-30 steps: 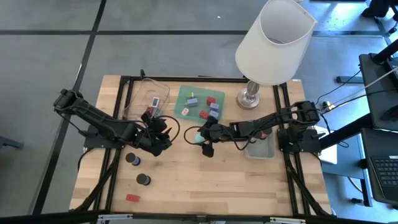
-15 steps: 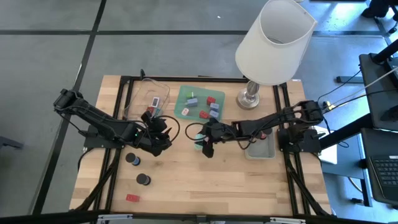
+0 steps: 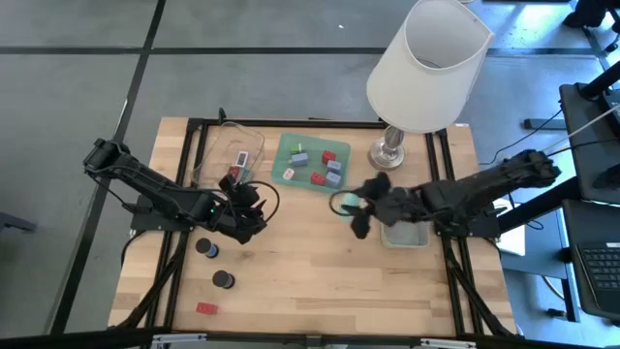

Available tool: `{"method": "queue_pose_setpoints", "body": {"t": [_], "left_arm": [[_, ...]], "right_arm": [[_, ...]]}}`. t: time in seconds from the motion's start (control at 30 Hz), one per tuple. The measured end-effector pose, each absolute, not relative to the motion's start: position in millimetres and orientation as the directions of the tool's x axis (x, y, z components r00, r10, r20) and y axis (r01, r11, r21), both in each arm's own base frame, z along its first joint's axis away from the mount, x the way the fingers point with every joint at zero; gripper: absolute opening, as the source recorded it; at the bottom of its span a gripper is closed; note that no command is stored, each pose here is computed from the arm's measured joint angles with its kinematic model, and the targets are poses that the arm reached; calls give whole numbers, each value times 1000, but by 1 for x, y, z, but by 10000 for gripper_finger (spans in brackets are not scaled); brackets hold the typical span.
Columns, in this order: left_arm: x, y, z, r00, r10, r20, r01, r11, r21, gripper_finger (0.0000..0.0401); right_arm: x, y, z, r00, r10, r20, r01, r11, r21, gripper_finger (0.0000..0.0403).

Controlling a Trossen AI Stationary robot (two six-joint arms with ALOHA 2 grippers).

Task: Pick & Place Office items
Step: Put the light blue hourglass into the gray bin

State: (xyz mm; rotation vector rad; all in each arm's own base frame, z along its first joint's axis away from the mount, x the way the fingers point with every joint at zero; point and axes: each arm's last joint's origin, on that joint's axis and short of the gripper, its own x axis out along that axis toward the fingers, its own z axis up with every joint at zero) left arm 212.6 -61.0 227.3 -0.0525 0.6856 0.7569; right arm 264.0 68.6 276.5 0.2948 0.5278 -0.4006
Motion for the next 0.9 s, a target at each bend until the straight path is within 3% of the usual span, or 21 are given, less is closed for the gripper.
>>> {"method": "queue_pose_setpoints", "body": {"t": [0.6, 0.9], "left_arm": [[213, -61, 227, 525, 606, -598, -667, 729, 153, 213], [213, -61, 227, 525, 606, -598, -667, 729, 154, 213]], "right_arm": [[150, 125, 256, 583, -538, -609, 758, 629, 171, 207], [129, 132, 240, 358, -604, -712, 872, 488, 24, 207]]}}
